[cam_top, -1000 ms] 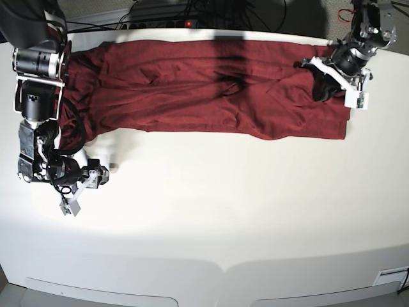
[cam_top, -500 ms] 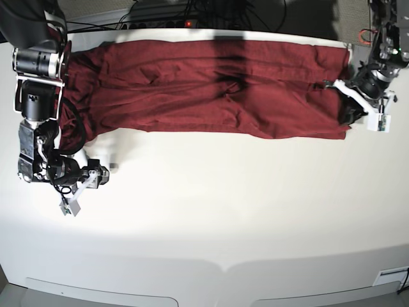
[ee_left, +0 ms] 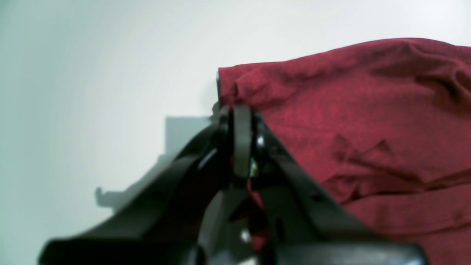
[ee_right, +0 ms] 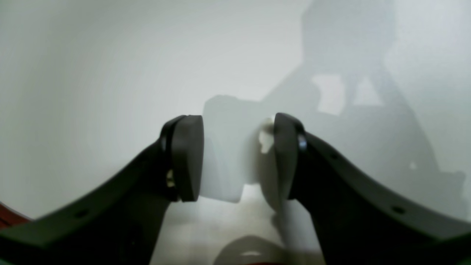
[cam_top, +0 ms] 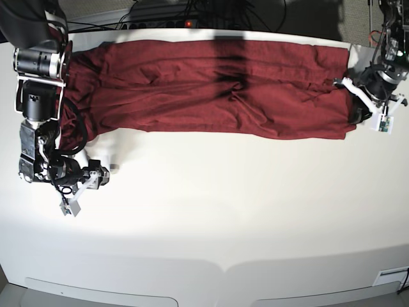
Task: Fold the T-shirt properly
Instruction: 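Pull the held shirt end outward with the left gripper to straighten it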
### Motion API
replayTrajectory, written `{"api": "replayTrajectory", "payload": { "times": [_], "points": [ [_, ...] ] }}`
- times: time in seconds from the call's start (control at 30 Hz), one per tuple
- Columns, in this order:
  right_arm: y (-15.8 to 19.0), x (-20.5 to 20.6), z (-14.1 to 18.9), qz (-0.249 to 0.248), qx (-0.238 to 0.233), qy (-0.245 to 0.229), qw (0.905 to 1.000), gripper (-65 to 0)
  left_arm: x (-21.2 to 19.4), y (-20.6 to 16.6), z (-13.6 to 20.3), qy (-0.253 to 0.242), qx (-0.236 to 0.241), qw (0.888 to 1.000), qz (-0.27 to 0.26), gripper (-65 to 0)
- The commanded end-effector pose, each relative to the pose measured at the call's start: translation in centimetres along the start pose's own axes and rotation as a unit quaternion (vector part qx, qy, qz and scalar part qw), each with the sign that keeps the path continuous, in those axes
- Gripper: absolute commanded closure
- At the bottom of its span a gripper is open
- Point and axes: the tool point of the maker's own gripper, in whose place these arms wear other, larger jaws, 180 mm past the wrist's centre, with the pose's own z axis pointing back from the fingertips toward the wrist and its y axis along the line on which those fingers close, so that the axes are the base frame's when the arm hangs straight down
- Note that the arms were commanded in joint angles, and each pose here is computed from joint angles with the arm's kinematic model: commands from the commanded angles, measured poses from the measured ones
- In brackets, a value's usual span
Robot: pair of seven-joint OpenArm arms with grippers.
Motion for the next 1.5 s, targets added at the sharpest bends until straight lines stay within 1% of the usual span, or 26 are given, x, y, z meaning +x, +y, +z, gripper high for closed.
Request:
{"api": "replayTrajectory", "payload": {
  "times": [0.0,0.07,0.1,0.13,0.27,0.3,0.4,0.53,0.63,0.7,0.77,0.9,0.97,1.07,1.13,1.17,1.27,1.33,1.4,1.47],
  "points": [
    [-0.6,1.7,0.9,0.009,-0.009,-0.016,0.9998,-31.0,1.0,0.7,0.3,-0.012,0.009,1.000,-0.016,-9.5],
    [-0.6,1.7,0.9,0.009,-0.008,-0.016,0.9998,-31.0,0.7,1.0,0.3,-0.001,0.016,0.999,-0.029,-20.3],
    [-0.6,1.7,0.9,0.009,-0.008,-0.016,0.9998,-31.0,0.6,1.0,0.3,0.001,0.017,0.999,-0.031,-24.3],
    [-0.6,1.7,0.9,0.009,-0.009,-0.016,0.9998,-31.0,0.6,1.1,0.3,0.001,0.019,0.999,-0.029,-26.7],
    [-0.6,1.7,0.9,0.009,-0.008,-0.016,0.9998,-31.0,0.7,1.9,0.4,0.001,0.040,0.999,-0.018,-27.1],
    [-0.6,1.7,0.9,0.009,-0.008,-0.016,0.9998,-31.0,0.6,2.0,0.4,0.004,0.037,0.999,-0.013,-27.1],
    [-0.6,1.6,0.9,0.009,-0.009,-0.014,0.9998,-31.0,0.5,1.5,0.6,0.015,0.002,1.000,0.021,-27.0],
    [-0.6,1.6,0.9,0.009,-0.009,-0.014,0.9998,-31.0,1.1,1.8,0.9,0.011,-0.036,0.997,0.062,-26.4],
    [-0.6,1.5,0.9,0.009,-0.009,-0.012,0.9999,-31.0,0.4,1.7,1.0,0.028,-0.072,0.994,0.076,-26.4],
    [-0.7,1.5,0.9,0.009,-0.009,-0.010,0.9999,-31.0,-0.9,1.1,1.0,0.048,-0.100,0.990,0.091,-26.4],
    [-0.6,1.4,0.9,0.009,-0.009,-0.009,0.9999,-31.0,-2.3,0.9,0.8,0.058,-0.120,0.984,0.118,-26.4],
    [-0.6,1.4,0.9,0.009,-0.009,-0.009,0.9999,-31.0,-4.1,1.5,0.1,0.072,-0.139,0.973,0.167,-26.4],
    [-0.6,1.4,0.9,0.009,-0.009,-0.009,0.9999,-31.0,-4.2,0.9,-0.1,0.079,-0.174,0.962,0.194,-26.4],
    [-0.6,1.4,0.9,0.009,-0.009,-0.008,0.9999,-31.0,-3.4,-0.4,0.1,0.075,-0.244,0.938,0.234,-26.4],
    [-0.7,1.4,0.9,0.009,-0.009,-0.008,0.9999,-31.0,-3.4,-0.7,0.1,0.083,-0.262,0.926,0.261,-26.4],
    [-0.7,1.4,0.9,0.009,-0.009,-0.008,0.9999,-31.0,-3.5,-0.8,0.1,0.090,-0.267,0.922,0.265,-26.4],
    [-0.6,1.4,0.9,0.009,-0.009,-0.008,0.9999,-31.0,-4.0,-1.0,0.0,0.099,-0.267,0.920,0.267,-26.4],
    [-0.6,1.4,0.9,0.009,-0.009,-0.009,0.9999,-31.0,-4.0,-1.4,-0.1,0.094,-0.270,0.918,0.273,-26.4],
    [-0.6,1.4,0.9,0.009,-0.009,-0.009,0.9999,-31.0,-3.9,-2.1,-0.4,0.086,-0.275,0.915,0.283,-26.3],
    [-0.6,1.4,0.9,0.009,-0.009,-0.008,0.9999,-31.0,-4.0,-3.1,-0.6,0.084,-0.282,0.910,0.292,-24.4]
  ]
}}
